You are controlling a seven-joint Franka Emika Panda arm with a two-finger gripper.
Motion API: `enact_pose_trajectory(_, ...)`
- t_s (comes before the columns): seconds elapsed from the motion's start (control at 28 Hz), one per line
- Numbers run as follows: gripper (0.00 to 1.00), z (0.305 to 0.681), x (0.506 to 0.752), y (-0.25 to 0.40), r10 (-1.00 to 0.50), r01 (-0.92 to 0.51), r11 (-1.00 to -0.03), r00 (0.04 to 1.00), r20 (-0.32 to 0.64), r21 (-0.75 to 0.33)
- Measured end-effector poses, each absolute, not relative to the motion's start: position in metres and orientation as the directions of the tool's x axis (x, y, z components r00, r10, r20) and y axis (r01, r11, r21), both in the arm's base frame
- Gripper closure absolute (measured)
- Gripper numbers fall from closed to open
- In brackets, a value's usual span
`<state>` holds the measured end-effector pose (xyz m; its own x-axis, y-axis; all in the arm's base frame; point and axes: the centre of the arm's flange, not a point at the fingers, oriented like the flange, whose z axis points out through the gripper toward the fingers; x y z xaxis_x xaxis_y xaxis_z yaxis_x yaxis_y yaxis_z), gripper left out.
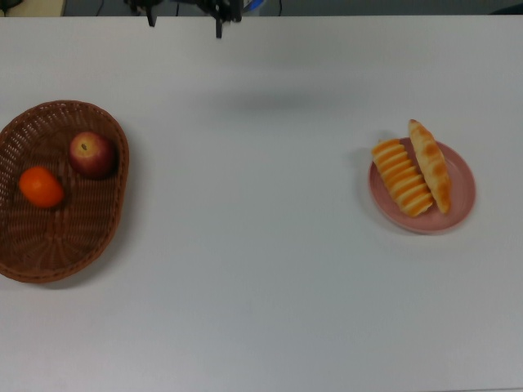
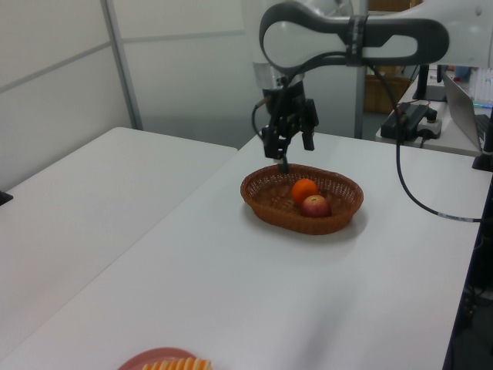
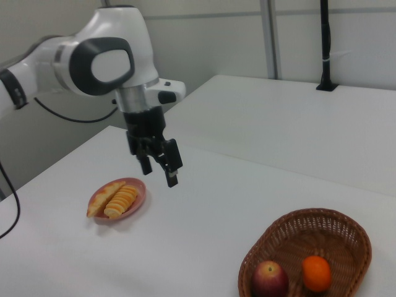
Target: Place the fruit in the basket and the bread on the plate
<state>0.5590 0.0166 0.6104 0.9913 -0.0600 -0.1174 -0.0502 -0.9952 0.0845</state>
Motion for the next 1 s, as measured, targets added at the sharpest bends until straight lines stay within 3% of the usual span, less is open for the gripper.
enact_pose_trajectory(0.32, 0.0, 0.639, 0.525, 0.014, 0.02, 0.035, -0.996, 0.984, -0.178, 0.082)
enact_pose_trajectory(0.5, 0.0, 0.646, 0.52, 0.008, 0.008, 0.023, -0.996, 0.985, -0.174, 0.083)
enact_pose_trajectory(1.0, 0.0, 0.638, 0.559, -0.003, 0.004, 0.003, -0.999, 1.0, 0.03, 0.041)
